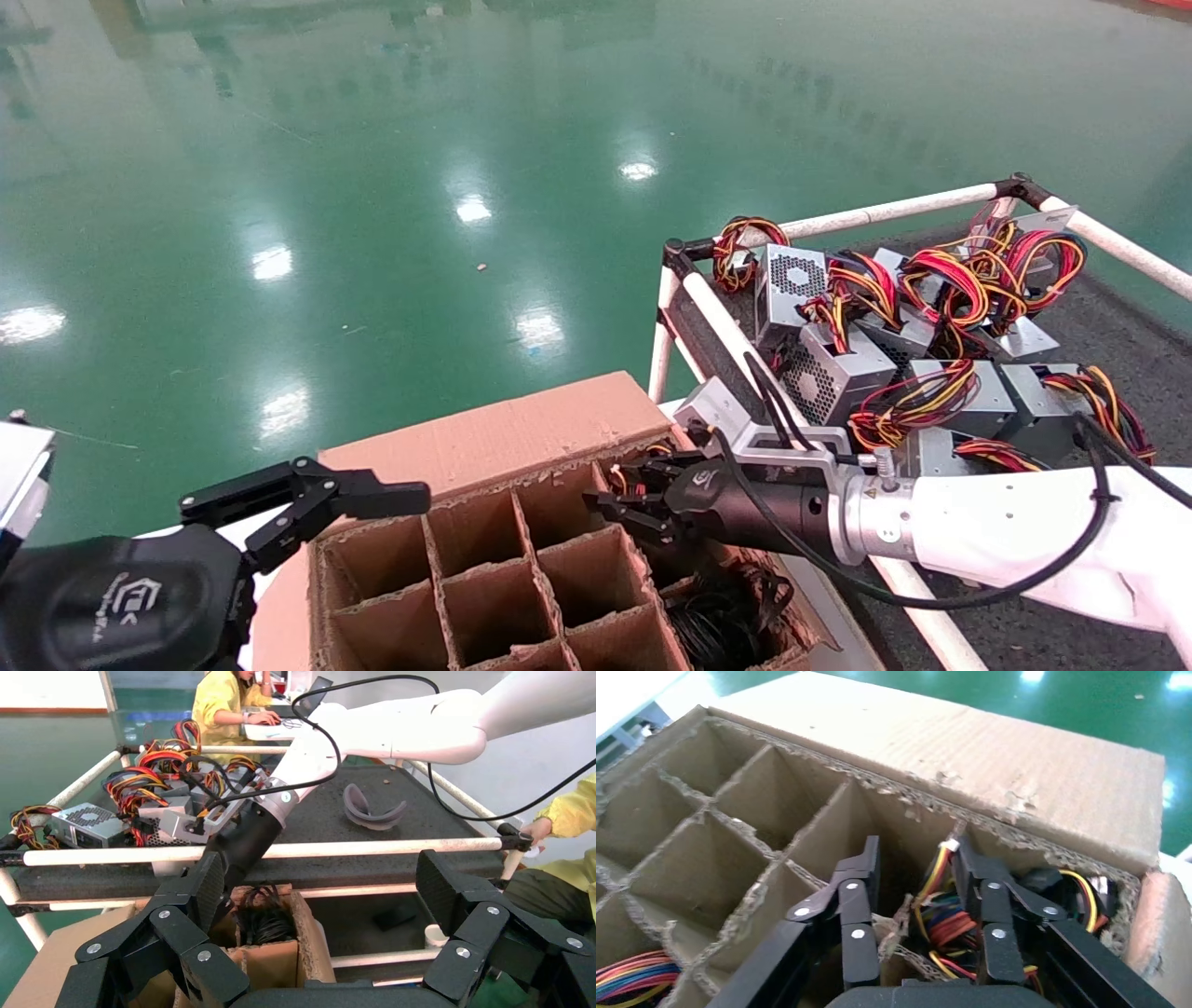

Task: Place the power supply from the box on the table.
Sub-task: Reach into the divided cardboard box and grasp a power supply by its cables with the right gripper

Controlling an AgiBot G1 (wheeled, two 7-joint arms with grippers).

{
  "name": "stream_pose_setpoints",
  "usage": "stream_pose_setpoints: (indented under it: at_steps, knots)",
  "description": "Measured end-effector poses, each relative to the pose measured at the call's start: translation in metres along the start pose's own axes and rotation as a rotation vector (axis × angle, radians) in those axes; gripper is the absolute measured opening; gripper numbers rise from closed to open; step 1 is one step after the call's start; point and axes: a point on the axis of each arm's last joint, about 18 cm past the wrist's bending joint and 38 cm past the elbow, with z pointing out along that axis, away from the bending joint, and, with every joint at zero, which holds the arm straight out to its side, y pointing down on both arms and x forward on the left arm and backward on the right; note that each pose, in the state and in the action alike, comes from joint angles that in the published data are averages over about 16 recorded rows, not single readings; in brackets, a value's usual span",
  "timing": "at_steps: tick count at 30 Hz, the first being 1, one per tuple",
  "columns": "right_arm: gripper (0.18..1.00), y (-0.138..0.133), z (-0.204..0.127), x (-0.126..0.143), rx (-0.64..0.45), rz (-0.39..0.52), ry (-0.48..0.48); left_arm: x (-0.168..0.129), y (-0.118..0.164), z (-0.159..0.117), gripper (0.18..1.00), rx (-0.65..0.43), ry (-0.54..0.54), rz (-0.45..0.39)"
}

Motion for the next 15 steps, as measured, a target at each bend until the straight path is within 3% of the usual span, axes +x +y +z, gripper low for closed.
stream_pose_setpoints:
  at_steps: [8,15]
  knots:
    - [0.374,-0.0013,0.0004,0.0029,0.003,0.03,0.02,0.0,0.0,0.0,1.0,0.0,0.0,0.0]
    - [0.273,-0.0036,-0.0067,0.0039,0.042,0.105,0.023,0.0,0.0,0.0,1.0,0.0,0.0,0.0]
